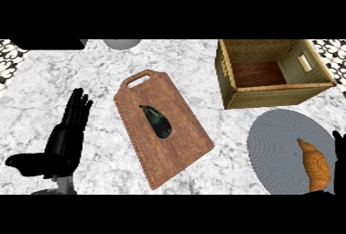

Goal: Pick the croissant from the placemat and place it in the basket

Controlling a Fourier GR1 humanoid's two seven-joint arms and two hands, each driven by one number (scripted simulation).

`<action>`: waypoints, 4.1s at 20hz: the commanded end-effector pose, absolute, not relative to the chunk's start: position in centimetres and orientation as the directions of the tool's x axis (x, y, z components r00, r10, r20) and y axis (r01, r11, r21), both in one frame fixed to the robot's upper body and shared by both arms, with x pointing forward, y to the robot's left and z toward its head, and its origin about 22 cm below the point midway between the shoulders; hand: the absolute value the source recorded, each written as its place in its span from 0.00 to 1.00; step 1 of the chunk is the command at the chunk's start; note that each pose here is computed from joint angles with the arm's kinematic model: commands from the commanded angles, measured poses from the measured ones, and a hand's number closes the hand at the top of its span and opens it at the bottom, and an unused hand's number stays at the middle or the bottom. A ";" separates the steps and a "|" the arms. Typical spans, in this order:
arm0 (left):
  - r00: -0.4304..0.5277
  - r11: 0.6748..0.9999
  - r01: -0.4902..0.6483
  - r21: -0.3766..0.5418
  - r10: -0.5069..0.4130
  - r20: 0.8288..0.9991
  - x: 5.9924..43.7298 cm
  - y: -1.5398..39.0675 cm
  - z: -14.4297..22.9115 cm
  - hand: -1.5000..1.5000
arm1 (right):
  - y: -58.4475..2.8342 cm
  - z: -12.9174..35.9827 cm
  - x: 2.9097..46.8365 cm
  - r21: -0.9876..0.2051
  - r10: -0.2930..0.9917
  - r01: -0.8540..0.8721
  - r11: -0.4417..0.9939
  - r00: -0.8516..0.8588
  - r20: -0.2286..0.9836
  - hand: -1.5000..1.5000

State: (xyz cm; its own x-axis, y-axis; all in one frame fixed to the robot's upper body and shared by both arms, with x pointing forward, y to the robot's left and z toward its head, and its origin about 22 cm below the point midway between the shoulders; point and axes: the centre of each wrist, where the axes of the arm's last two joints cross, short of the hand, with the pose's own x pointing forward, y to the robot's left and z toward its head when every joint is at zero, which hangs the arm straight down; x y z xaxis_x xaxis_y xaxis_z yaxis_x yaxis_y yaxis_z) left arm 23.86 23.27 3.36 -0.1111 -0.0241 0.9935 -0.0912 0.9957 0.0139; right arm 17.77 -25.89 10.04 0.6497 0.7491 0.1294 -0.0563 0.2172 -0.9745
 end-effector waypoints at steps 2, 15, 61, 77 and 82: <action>-0.120 0.995 -0.101 0.009 -0.021 0.993 23.6 24.4 3.8 0.50 | -25.7 10.5 19.2 -0.973 0.703 -0.064 0.224 0.702 0.116 0.00; -0.091 0.997 -0.076 0.017 -0.024 0.996 24.7 22.8 3.5 0.50 | -26.4 4.8 19.2 -0.983 0.690 -0.033 0.178 0.716 0.101 0.00; -0.110 0.996 -0.091 0.026 -0.036 0.993 24.5 23.5 2.5 0.50 | -31.7 -2.7 22.4 -0.955 0.748 -0.223 0.197 0.664 -0.001 1.00; -0.125 1.000 0.007 -0.003 0.004 0.992 25.3 21.0 3.9 0.50 | -12.0 0.8 25.5 -0.958 0.989 -0.266 0.104 -0.077 0.129 1.00; -0.112 0.998 -0.056 0.022 -0.028 0.993 25.2 22.8 3.4 0.50 | -7.0 3.5 25.3 -0.960 0.947 -0.164 0.227 -0.194 0.257 1.00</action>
